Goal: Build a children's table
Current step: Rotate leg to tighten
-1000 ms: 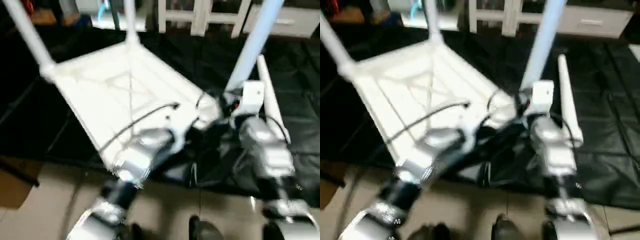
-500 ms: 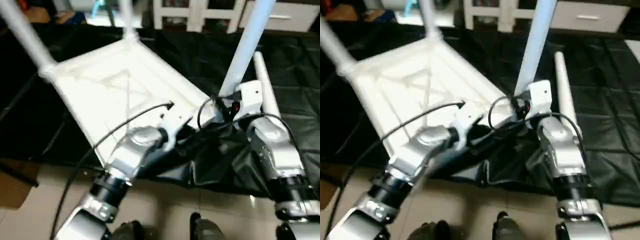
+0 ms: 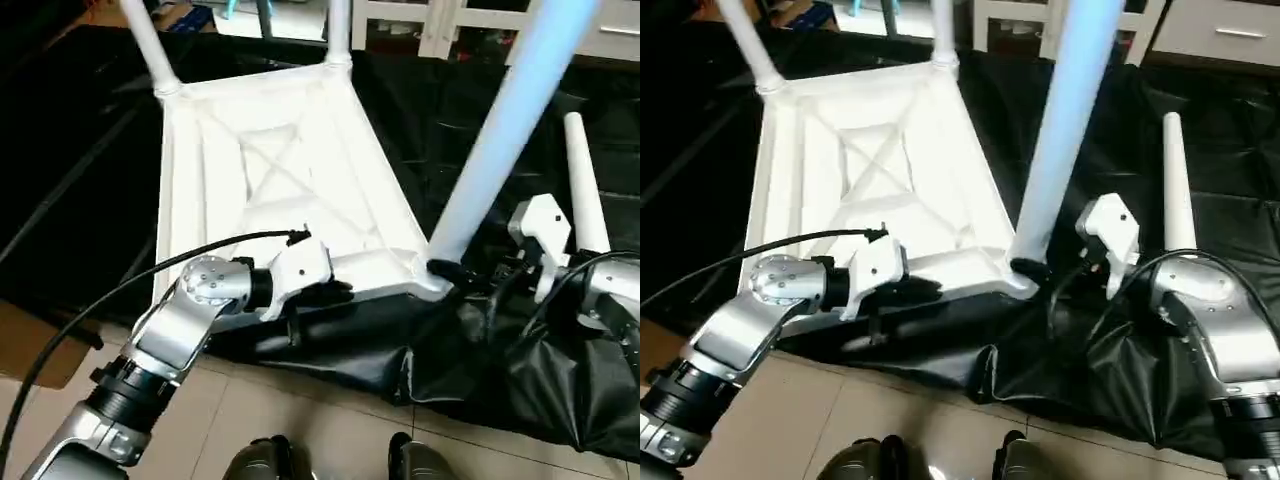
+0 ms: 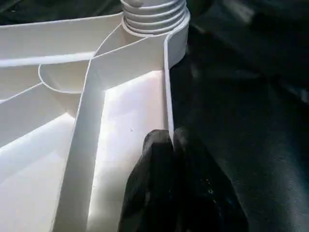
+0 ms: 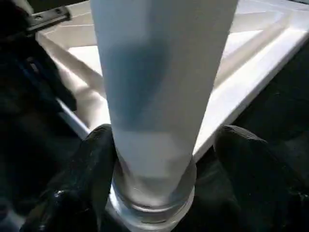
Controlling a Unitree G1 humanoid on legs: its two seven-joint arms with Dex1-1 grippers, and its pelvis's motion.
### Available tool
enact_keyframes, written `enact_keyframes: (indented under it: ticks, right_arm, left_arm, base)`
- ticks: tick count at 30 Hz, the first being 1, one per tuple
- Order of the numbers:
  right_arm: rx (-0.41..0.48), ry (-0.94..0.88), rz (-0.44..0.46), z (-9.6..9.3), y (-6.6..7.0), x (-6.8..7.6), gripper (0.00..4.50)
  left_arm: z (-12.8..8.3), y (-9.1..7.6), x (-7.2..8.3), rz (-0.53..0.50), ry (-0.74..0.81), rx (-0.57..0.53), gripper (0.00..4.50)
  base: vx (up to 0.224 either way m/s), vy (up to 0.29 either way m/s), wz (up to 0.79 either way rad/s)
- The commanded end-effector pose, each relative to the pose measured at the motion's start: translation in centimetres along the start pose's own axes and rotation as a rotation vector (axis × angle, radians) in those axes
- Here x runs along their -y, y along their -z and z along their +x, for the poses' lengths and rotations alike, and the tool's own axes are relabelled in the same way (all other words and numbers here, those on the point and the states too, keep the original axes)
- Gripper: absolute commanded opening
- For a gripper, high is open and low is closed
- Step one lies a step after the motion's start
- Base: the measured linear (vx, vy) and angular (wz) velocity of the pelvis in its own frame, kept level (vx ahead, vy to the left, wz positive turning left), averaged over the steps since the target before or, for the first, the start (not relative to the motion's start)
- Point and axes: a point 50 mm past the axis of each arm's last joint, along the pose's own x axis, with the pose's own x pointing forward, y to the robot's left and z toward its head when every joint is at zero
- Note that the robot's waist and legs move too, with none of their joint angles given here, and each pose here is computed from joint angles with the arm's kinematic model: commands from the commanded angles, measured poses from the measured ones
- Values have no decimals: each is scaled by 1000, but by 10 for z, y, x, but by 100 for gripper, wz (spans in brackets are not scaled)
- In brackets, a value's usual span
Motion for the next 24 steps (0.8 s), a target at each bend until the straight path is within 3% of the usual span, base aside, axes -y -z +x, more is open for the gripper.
enact_keyframes:
  ticks: [1, 11, 17, 22, 24]
  right_arm:
    - [4, -37, 33, -1, 3, -3, 328]
    - [21, -119, 114, 2, 10, -10, 229]
    - [17, -118, 135, -1, 12, -11, 207]
    - [-77, 97, 136, 11, 28, -1, 203]
    - [-94, 250, 194, 21, 36, 5, 200]
  left_arm:
    - [4, -4, 10, 21, 85, 28, 0]
    - [5, -8, 13, 21, 115, 62, 0]
    - [6, -6, 14, 9, 115, 58, 0]
    - [14, -7, 13, -47, 60, 45, 0]
    - [22, -10, 10, -91, -8, 38, 0]
  base:
    - [0, 0, 0]
    - [0, 0, 0]
    - [0, 0, 0]
    - [0, 0, 0]
    - [0, 0, 0]
